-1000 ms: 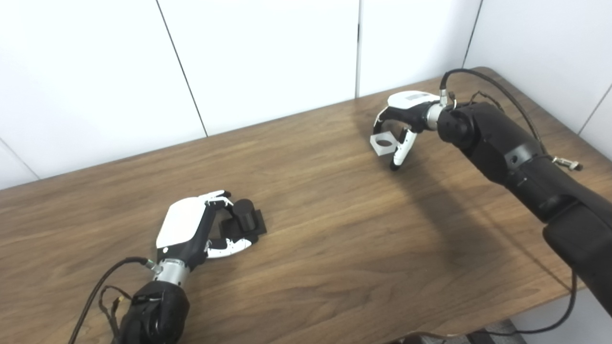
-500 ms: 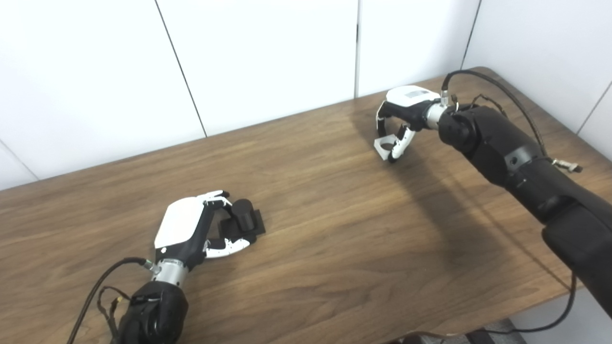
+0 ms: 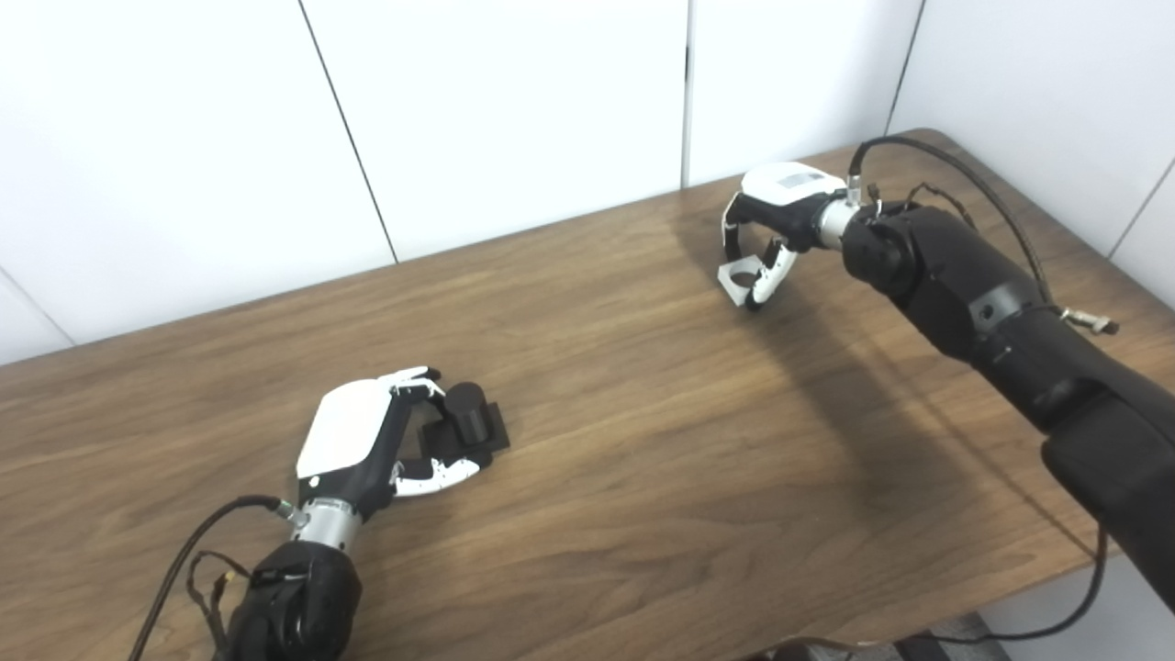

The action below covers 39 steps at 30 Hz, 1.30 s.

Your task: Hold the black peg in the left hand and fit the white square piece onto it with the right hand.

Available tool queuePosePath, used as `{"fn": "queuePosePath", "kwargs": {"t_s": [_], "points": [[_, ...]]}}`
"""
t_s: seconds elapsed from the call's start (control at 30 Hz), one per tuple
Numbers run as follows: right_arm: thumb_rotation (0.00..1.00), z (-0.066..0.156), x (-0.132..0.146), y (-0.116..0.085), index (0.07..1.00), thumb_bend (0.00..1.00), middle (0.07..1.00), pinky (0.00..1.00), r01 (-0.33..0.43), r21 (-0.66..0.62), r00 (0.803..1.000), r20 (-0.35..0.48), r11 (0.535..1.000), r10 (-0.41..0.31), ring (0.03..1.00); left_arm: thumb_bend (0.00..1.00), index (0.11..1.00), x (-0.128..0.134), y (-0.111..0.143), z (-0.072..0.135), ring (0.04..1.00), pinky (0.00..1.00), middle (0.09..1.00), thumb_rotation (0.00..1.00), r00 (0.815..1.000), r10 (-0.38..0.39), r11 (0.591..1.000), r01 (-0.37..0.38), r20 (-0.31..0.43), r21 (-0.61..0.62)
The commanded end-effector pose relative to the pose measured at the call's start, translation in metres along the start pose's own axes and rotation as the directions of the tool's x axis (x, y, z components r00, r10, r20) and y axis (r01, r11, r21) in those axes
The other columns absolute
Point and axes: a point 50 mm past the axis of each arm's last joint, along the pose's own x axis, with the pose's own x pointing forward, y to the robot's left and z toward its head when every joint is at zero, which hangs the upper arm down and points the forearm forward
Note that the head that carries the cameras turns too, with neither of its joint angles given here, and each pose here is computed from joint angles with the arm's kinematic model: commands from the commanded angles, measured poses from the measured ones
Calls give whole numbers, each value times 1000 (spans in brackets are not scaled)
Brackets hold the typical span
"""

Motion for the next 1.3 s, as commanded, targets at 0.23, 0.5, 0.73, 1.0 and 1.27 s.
{"fn": "queuePosePath", "kwargs": {"t_s": [0.23, 0.5, 0.73, 1.0, 1.27], "points": [[131, 2, -13, -34, 484, 520, 763, 849, 136, 3, 988, 77, 991, -136, 820, 808, 518, -14, -21, -23, 848, 800, 839, 223, 980, -114, 990, 125, -160, 61], [132, 12, -18, -49, 483, 521, 753, 806, 197, 24, 964, 178, 980, -198, 810, 521, 490, -8, -25, -12, 843, 790, 841, 85, 981, -119, 990, 129, -156, 61], [131, 41, -26, -68, 484, 521, 776, 811, 233, 48, 937, 255, 971, -237, 832, 521, 490, -6, -26, -8, 847, 786, 844, 83, 979, -120, 989, 131, -162, 61], [132, 68, -34, -85, 483, 521, 770, 796, 268, 49, 895, 358, 962, -267, 828, 521, 489, -4, -24, -9, 843, 789, 841, 81, 981, -114, 990, 125, -160, 64], [136, 94, -45, -101, 482, 521, 769, 799, 292, 56, 856, 429, 955, -287, 828, 521, 490, -3, -24, -9, 843, 789, 840, 81, 982, -117, 990, 128, -151, 63]]}}
